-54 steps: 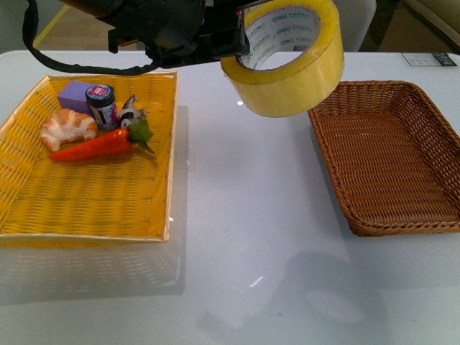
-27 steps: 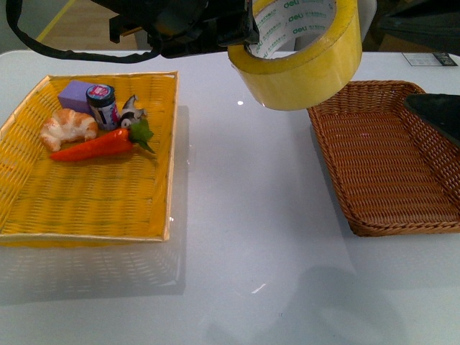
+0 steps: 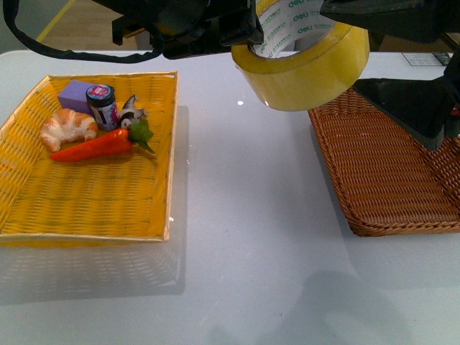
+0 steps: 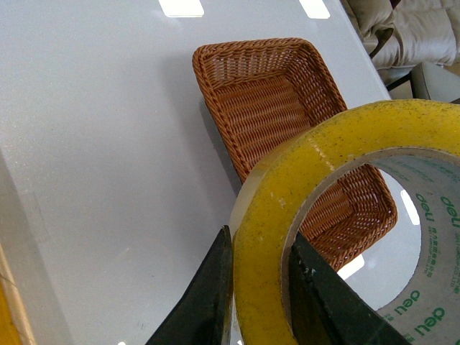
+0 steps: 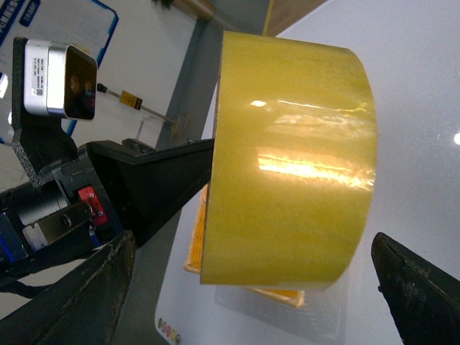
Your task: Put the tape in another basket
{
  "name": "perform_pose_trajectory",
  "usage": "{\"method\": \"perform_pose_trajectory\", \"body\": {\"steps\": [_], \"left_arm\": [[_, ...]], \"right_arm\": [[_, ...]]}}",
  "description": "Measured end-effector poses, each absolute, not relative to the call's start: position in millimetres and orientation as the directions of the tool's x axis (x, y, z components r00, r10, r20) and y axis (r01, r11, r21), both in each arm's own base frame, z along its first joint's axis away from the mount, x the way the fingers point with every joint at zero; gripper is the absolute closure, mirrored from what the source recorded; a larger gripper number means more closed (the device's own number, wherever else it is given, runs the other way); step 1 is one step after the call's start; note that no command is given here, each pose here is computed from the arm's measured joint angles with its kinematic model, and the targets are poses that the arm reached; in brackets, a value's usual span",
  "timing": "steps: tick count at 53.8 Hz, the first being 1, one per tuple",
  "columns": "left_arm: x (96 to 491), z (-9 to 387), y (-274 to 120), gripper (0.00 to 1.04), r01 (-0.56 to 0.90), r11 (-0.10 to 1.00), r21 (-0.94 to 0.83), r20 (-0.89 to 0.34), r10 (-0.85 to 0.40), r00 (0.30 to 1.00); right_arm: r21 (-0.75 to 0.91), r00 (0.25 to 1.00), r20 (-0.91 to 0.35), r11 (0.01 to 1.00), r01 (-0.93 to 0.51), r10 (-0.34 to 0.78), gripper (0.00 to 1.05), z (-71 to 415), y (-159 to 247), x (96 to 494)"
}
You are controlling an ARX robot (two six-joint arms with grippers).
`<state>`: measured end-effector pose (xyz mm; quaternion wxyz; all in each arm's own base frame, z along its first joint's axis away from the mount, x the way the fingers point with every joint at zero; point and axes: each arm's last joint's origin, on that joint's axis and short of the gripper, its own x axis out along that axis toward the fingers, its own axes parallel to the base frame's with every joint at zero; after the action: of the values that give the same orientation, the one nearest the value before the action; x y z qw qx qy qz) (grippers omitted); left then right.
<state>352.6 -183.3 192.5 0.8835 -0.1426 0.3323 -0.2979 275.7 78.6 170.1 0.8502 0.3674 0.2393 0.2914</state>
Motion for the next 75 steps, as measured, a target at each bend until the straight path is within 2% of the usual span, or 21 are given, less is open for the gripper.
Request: {"method": "perform_pose_trajectory", "body": {"steps": [9,20,23,25,29,37,40,51,58,66,69,72,74,75], "left_arm": [[350.5,193.2,-184.2,0.9,0.434,0.769,-0.469,-0.499,-0.636,0.589],[348.5,196.1,-184.6,0.9,0.438,0.763,-0.476,-0.491,-0.644,0.587],[347.8,195.8,-184.3,0.9,0.437,0.761,-0.48,-0.491,-0.646,0.585],[347.3,195.0,-184.1,0.9,0.436,0.76,-0.482,-0.493,-0.646,0.583],[346.9,194.9,-183.9,0.89,0.434,0.759,-0.485,-0.492,-0.647,0.583],[344.3,202.6,-182.9,0.57,0.446,0.747,-0.494,-0.466,-0.66,0.589],[343.1,206.6,-182.0,0.5,0.447,0.749,-0.489,-0.455,-0.656,0.601],[326.9,236.8,-157.5,0.07,0.446,0.76,-0.472,-0.344,-0.625,0.701],[317.2,251.6,-137.6,0.09,0.443,0.767,-0.465,-0.244,-0.592,0.768],[307.5,254.4,-118.0,0.1,0.398,0.812,-0.428,-0.202,-0.515,0.833],[301.8,251.6,-108.9,0.18,0.285,0.902,-0.323,-0.116,-0.337,0.934],[290.8,245.8,-95.4,0.27,0.158,0.963,-0.219,-0.044,-0.171,0.984],[278.4,239.9,-81.4,0.36,0.053,0.989,-0.138,-0.005,-0.055,0.998],[273.5,237.6,-76.3,0.4,0.034,0.992,-0.118,0.002,-0.034,0.999]], "right_arm": [[0.77,0.716,-0.191,0.555,-0.315,0.671,0.1,171.4,83.2,280.2],[0.771,0.723,-0.2,0.561,-0.301,0.661,0.4,170.8,84.3,281.3],[0.775,0.726,-0.2,0.559,-0.294,0.658,0.52,170.7,84.1,281.4],[0.781,0.726,-0.2,0.554,-0.287,0.658,0.56,170.7,84.1,281.4],[0.785,0.726,-0.201,0.551,-0.282,0.658,0.56,170.6,83.9,281.4],[0.786,0.729,-0.209,0.555,-0.271,0.652,0.57,169.5,82.2,280.9],[0.787,0.731,-0.213,0.557,-0.266,0.649,0.57,169.3,80.9,280.5],[0.789,0.752,-0.224,0.568,-0.234,0.62,0.57,172.4,63.5,270.7],[0.788,0.77,-0.217,0.573,-0.225,0.601,0.57,175.8,48.1,265.9],[0.789,0.793,-0.219,0.581,-0.198,0.568,0.57,175.0,29.8,262.9],[0.79,0.802,-0.221,0.584,-0.185,0.554,0.57,173.9,22.7,261.7],[0.792,0.809,-0.223,0.585,-0.175,0.544,0.57,172.9,16.9,260.6],[0.792,0.816,-0.225,0.587,-0.165,0.533,0.57,172.0,11.1,260.2],[0.792,0.819,-0.228,0.589,-0.159,0.527,0.57,171.4,8.9,260.0]]}}
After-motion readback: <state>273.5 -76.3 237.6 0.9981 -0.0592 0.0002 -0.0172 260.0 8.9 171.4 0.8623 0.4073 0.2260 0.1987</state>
